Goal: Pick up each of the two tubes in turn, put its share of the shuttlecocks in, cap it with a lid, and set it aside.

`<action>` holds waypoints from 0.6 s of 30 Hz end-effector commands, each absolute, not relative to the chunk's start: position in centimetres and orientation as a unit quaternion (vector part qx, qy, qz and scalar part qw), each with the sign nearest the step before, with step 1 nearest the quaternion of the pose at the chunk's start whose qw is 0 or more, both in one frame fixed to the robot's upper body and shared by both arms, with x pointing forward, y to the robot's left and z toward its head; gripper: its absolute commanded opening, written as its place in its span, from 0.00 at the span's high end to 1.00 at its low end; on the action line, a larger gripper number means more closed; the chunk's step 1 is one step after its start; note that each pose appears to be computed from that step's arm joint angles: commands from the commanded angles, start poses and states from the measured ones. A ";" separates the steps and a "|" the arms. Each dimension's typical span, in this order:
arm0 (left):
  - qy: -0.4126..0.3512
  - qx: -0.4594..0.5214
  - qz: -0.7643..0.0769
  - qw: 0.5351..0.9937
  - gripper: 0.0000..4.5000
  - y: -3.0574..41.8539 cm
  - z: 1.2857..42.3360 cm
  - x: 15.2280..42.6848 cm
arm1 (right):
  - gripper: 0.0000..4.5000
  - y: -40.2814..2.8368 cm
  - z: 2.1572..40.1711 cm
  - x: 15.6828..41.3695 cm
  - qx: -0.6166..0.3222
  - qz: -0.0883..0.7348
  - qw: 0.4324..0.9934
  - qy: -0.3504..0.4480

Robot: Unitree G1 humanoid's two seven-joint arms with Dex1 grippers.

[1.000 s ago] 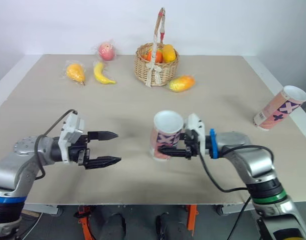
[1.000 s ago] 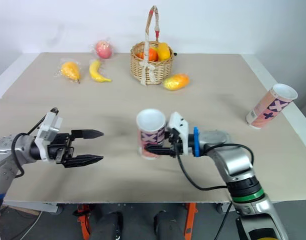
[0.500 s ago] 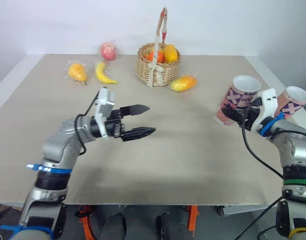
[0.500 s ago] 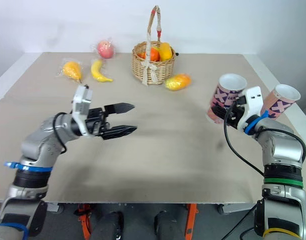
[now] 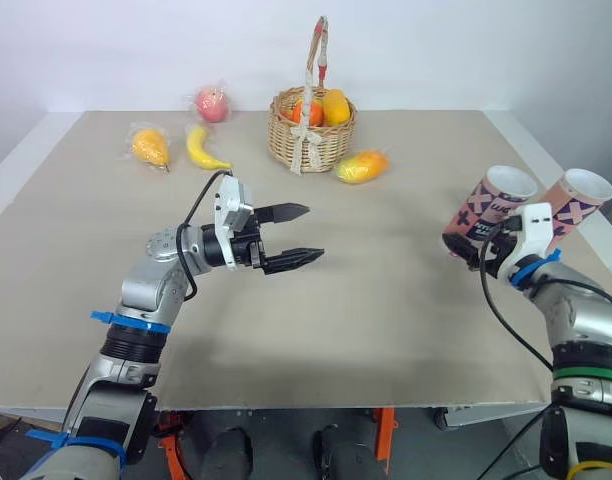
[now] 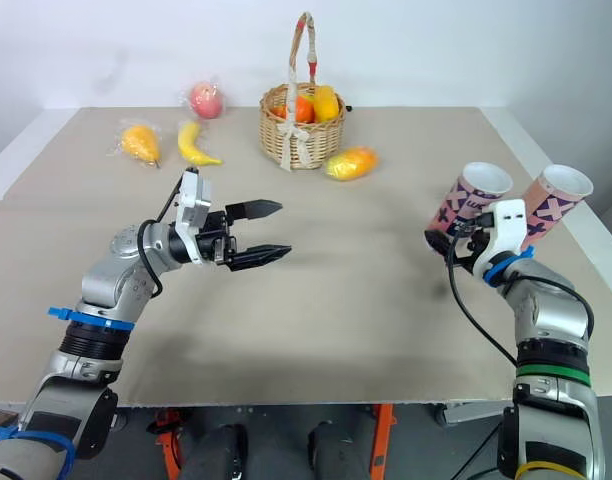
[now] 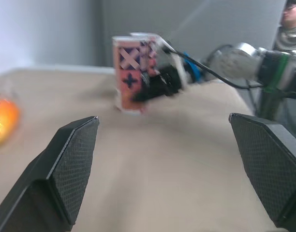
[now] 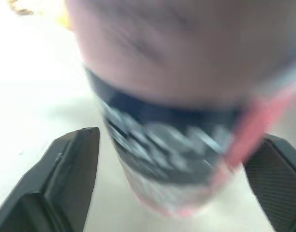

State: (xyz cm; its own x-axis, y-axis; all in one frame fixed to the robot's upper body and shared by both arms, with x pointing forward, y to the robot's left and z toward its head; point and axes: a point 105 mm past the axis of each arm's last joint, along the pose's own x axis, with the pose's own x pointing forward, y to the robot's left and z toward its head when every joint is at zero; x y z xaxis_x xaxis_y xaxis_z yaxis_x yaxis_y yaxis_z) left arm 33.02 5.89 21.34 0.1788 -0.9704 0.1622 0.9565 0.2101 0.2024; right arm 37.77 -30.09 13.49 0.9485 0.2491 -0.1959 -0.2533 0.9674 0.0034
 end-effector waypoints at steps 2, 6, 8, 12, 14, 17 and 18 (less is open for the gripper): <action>-0.155 0.042 -0.614 0.773 0.00 5.9 22.5 33.2 | 0.00 -30.6 15.1 37.0 -0.042 0.132 0.987 0.085; -0.144 0.039 -0.605 0.782 0.00 6.0 22.2 33.3 | 0.00 -30.9 15.2 35.5 -0.063 0.148 0.983 0.093; -0.137 0.037 -0.599 0.788 0.00 6.2 22.1 33.4 | 0.00 -31.0 15.5 34.8 -0.071 0.155 0.981 0.094; -0.101 0.021 -0.567 0.817 0.00 7.6 21.3 33.8 | 0.00 -30.4 15.4 32.0 -0.101 0.205 0.966 0.118; -0.056 0.009 -0.544 0.837 0.00 9.0 20.3 34.0 | 0.00 -29.4 15.6 30.4 -0.108 0.241 0.957 0.120; -0.018 -0.011 -0.506 0.862 0.00 11.5 19.5 33.7 | 0.00 -26.4 16.2 28.9 -0.112 0.308 0.938 0.110; -0.011 -0.014 -0.497 0.868 0.00 12.4 19.3 33.5 | 0.00 -25.2 16.4 28.5 -0.109 0.333 0.931 0.106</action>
State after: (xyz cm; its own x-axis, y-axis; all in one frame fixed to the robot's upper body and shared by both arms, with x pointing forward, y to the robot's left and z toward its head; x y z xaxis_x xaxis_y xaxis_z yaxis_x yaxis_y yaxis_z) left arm 34.02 11.35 17.71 0.4855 -0.8743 0.0008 0.8738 0.4852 -0.0320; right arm 29.05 -27.47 13.97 0.7948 0.5104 -0.3283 -0.5652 0.8196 -0.0938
